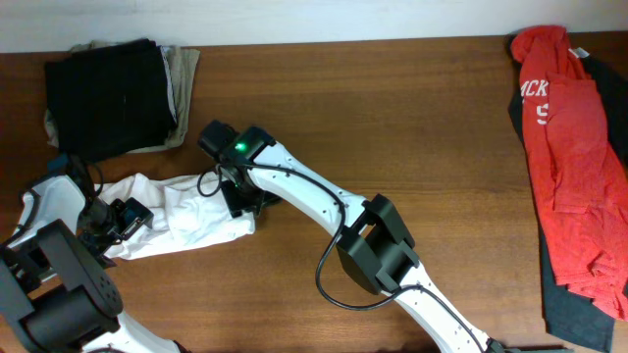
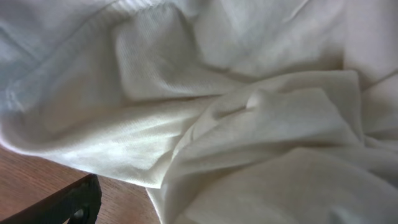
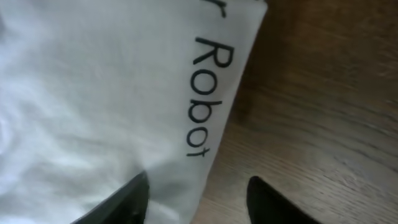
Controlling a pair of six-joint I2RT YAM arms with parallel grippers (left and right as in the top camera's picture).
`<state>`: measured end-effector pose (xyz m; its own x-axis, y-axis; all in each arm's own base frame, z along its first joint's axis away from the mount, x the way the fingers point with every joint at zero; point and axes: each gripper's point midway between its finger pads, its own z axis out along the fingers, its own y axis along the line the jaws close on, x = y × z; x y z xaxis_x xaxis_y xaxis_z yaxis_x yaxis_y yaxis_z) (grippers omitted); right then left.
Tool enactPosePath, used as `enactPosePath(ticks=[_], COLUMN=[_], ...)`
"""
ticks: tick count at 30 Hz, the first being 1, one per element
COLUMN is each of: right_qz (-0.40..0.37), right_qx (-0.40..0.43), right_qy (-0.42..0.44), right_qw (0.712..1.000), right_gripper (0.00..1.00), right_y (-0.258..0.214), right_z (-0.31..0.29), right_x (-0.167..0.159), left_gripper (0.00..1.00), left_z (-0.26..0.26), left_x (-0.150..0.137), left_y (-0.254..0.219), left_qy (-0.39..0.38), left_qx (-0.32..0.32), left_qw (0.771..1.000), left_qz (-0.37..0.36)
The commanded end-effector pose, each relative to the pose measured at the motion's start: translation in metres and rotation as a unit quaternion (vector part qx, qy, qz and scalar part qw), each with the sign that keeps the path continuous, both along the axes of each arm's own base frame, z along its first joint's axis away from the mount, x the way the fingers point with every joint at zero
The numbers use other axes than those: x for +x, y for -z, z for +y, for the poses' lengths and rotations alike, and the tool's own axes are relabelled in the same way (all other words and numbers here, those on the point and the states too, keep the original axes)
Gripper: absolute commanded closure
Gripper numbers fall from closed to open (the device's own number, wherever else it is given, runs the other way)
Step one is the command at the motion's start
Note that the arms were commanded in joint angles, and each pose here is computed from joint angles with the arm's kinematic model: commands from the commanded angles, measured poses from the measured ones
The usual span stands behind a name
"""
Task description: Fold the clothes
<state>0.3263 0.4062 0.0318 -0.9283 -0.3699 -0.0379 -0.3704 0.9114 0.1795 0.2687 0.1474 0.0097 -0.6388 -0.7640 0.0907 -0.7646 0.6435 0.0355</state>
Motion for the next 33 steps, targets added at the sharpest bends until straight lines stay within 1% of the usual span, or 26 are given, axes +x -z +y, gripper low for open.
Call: enactPosePath(ticks=[1, 3, 7, 9, 10, 11, 12, 13, 14, 15, 17, 18, 20, 22, 23, 25, 28, 30, 33], right_qz=[0.024, 0.039, 0.039, 0.042, 0.042, 0.042, 0.043, 0.044, 0.043, 0.040, 0.030, 0.027, 0.043, 0.051, 0.052, 0.064, 0.078, 0.089, 0.107], right_qx=[-0.014, -0.007, 0.000, 0.005, 0.005, 0.004, 0.003, 0.002, -0.001, -0.005, -0.031, -0.047, -0.066, -0.094, -0.116, -0.140, -0.174, -0.174, -0.189], right_qy=[-0.005, -0.008, -0.011, -0.016, -0.019, -0.021, -0.021, -0.021, -0.018, -0.016, 0.012, 0.030, 0.062, 0.112, 0.138, 0.168, 0.222, 0.255, 0.294], right_qw=[1.000, 0.999, 0.999, 0.999, 0.999, 0.999, 0.999, 0.999, 0.999, 0.999, 0.999, 0.998, 0.995, 0.988, 0.982, 0.974, 0.956, 0.947, 0.931], right_gripper=[0.49, 0.53, 0.53, 0.39, 0.39, 0.44, 0.57, 0.68, 0.87, 0.96, 0.96, 0.96, 0.96, 0.96, 0.96, 0.96, 0.96, 0.96, 0.96], right_y=[0.024, 0.028, 0.028, 0.029, 0.031, 0.033, 0.034, 0.036, 0.037, 0.037, 0.039, 0.039, 0.039, 0.039, 0.038, 0.035, 0.029, 0.023, 0.017], right_z=[0.003, 0.007, 0.011, 0.016, 0.019, 0.020, 0.019, 0.019, 0.017, 0.014, 0.000, -0.012, -0.042, -0.074, -0.099, -0.133, -0.180, -0.211, -0.232], right_x=[-0.013, -0.018, -0.020, -0.024, -0.027, -0.028, -0.029, -0.029, -0.027, -0.024, -0.014, -0.006, 0.009, 0.025, 0.036, 0.048, 0.060, 0.072, 0.069], left_gripper=[0.01, 0.01, 0.01, 0.01, 0.01, 0.01, 0.01, 0.01, 0.01, 0.01, 0.01, 0.01, 0.01, 0.01, 0.01, 0.01, 0.01, 0.01, 0.01], left_z=[-0.002, -0.002, -0.002, -0.002, -0.002, -0.002, -0.002, -0.002, -0.002, -0.002, -0.007, -0.014, -0.026, -0.034, -0.041, -0.062, -0.092, -0.126, -0.146], left_x=[-0.001, -0.001, -0.001, -0.001, -0.001, -0.001, -0.001, -0.001, -0.001, -0.001, 0.000, 0.002, 0.010, 0.015, 0.020, 0.036, 0.059, 0.082, 0.097], left_y=[0.000, 0.000, 0.000, 0.000, 0.000, 0.000, 0.000, 0.000, 0.000, 0.000, 0.000, -0.001, -0.003, -0.004, -0.004, -0.009, -0.022, -0.047, -0.062], left_qy=[-0.007, -0.007, -0.007, -0.007, -0.008, -0.007, -0.007, -0.007, -0.007, -0.007, -0.009, -0.006, 0.021, 0.028, 0.046, 0.101, 0.177, 0.241, 0.272], left_qx=[-0.005, -0.005, -0.005, -0.005, -0.005, -0.005, -0.005, -0.005, -0.005, -0.006, -0.018, -0.037, -0.075, -0.087, -0.095, -0.113, -0.103, -0.090, -0.083], left_qw=[1.000, 1.000, 1.000, 1.000, 1.000, 1.000, 1.000, 1.000, 1.000, 1.000, 1.000, 0.999, 0.996, 0.995, 0.993, 0.985, 0.972, 0.954, 0.943], left_qz=[-0.002, -0.002, -0.002, -0.002, -0.002, -0.002, -0.002, -0.002, -0.002, -0.002, -0.007, -0.013, -0.039, -0.047, -0.057, -0.087, -0.116, -0.151, -0.174])
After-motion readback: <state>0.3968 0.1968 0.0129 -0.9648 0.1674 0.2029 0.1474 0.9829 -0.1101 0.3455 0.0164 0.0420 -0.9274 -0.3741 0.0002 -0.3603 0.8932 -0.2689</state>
